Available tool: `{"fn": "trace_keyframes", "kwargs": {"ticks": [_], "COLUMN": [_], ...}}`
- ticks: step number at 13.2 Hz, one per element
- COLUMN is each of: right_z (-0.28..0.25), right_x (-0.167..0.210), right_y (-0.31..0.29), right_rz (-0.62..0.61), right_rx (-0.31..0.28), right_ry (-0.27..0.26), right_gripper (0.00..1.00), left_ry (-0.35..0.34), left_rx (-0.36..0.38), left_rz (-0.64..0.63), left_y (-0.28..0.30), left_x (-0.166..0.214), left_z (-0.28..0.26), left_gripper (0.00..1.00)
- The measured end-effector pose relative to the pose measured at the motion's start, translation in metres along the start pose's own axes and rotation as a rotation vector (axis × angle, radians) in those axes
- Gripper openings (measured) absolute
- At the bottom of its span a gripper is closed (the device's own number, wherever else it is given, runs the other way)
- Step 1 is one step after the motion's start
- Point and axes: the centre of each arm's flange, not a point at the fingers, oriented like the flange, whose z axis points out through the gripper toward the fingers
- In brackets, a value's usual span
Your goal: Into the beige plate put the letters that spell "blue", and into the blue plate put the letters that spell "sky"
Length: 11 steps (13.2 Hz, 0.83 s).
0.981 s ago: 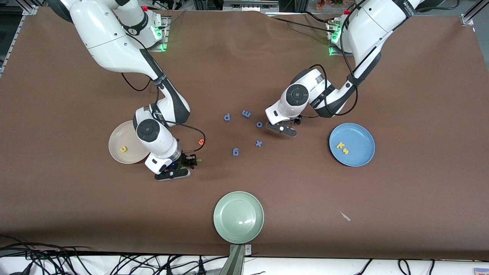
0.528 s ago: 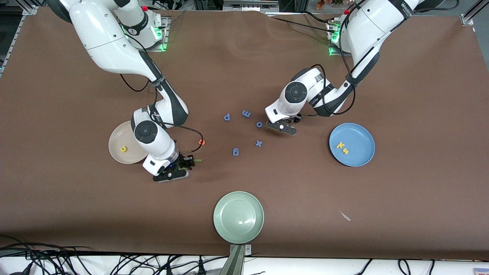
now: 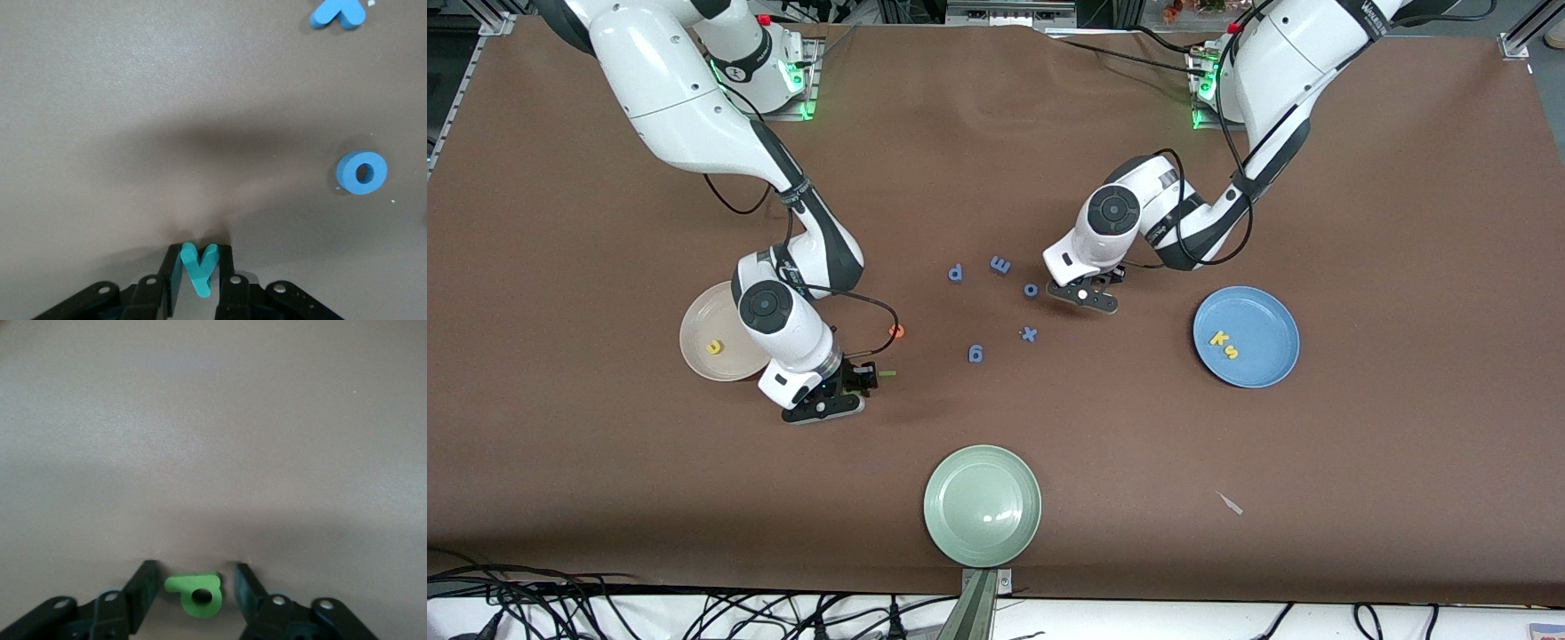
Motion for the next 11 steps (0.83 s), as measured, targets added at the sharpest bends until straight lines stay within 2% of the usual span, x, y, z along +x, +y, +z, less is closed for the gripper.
{"fn": "trace_keyframes", "kwargs": {"ticks": [1, 3, 6, 11], "right_z": [0.000, -0.002, -0.004, -0.053], "right_x": [0.000, 0.000, 0.001, -0.004], "right_y": [-0.001, -0.001, 0.001, 0.067], "right_rz": [-0.002, -0.004, -0.024, -0.145], "right_rx": [0.001, 0.001, -0.003, -0.060], "right_ry": [0.000, 0.001, 0.001, -0.093], "right_gripper": [0.45, 0.41, 0.39, 0.36], "left_ry": [0.003, 0.001, 0.002, 0.002], "left_rx": [0.005, 0.033, 0.069, 0.059], "left_rz": [-0.002, 0.010, 0.106, 0.284], "left_y": [-0.004, -0.022, -0.083, -0.211], "left_x": [0.002, 0.010, 0.035, 0.050], "left_z": [-0.001, -0.013, -0.052, -0.072], "left_gripper": [0.27, 0.27, 0.27, 0.27]}}
